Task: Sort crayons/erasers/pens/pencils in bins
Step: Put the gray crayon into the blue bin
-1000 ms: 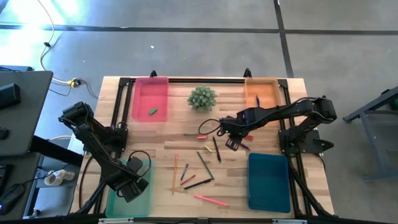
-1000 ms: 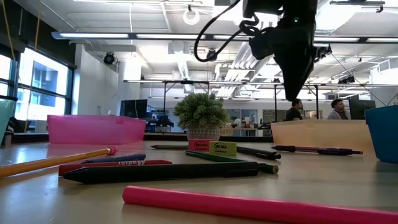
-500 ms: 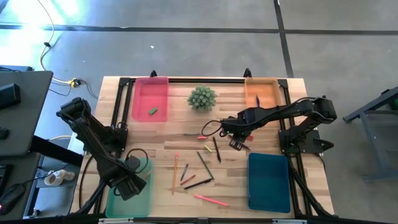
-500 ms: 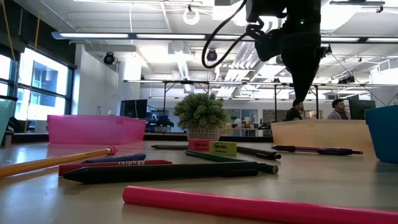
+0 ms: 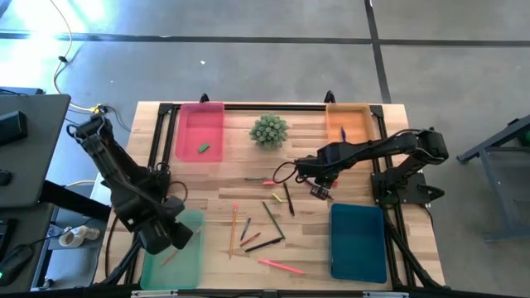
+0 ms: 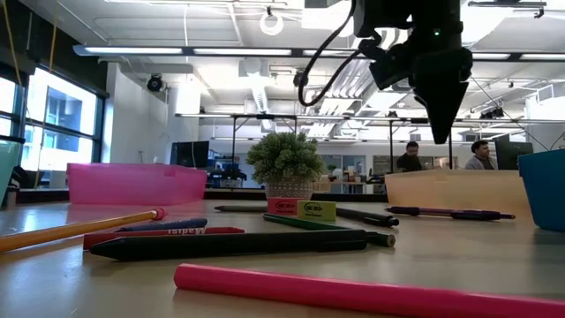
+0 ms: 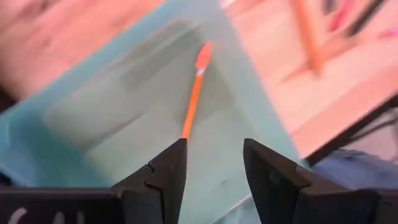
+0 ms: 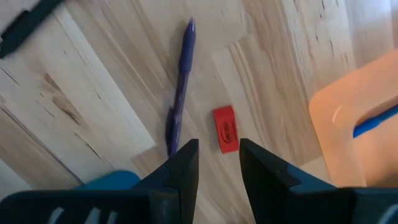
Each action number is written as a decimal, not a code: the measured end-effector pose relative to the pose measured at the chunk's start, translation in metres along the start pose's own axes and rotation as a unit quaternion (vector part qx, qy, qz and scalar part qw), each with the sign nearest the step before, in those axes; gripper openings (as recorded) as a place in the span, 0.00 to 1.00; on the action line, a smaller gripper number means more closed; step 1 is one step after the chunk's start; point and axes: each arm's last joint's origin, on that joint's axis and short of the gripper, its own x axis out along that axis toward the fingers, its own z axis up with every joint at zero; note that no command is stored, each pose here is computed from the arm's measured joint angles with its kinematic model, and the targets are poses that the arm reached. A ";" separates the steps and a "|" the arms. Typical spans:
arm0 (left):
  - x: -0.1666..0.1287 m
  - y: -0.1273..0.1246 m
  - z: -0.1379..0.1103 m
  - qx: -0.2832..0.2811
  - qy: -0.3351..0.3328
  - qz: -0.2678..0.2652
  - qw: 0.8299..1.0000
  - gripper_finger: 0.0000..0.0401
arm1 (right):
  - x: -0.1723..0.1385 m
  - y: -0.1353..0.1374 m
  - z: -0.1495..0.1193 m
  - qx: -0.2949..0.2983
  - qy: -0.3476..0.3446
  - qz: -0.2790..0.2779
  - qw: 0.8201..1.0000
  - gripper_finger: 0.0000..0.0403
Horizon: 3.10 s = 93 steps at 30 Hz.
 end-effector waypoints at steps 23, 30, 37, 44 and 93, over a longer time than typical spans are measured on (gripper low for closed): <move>-0.018 -0.001 0.082 0.039 -0.144 -0.034 0.988 0.36 | -0.041 -0.037 -0.016 0.055 -0.092 0.001 0.994 0.26; -0.017 0.001 0.103 0.035 -0.163 -0.016 0.986 0.36 | -0.046 -0.050 -0.017 0.071 -0.104 0.004 0.992 0.26; -0.018 -0.004 0.125 0.065 -0.192 -0.035 0.979 0.36 | -0.052 -0.065 -0.020 0.099 -0.118 0.008 0.988 0.26; -0.022 -0.006 0.150 0.105 -0.232 -0.045 0.966 0.36 | -0.054 -0.075 -0.018 0.136 -0.128 0.012 0.982 0.26; 0.099 -0.043 0.288 0.265 -0.101 0.000 0.959 0.36 | -0.055 -0.074 -0.010 0.182 -0.155 0.046 0.970 0.26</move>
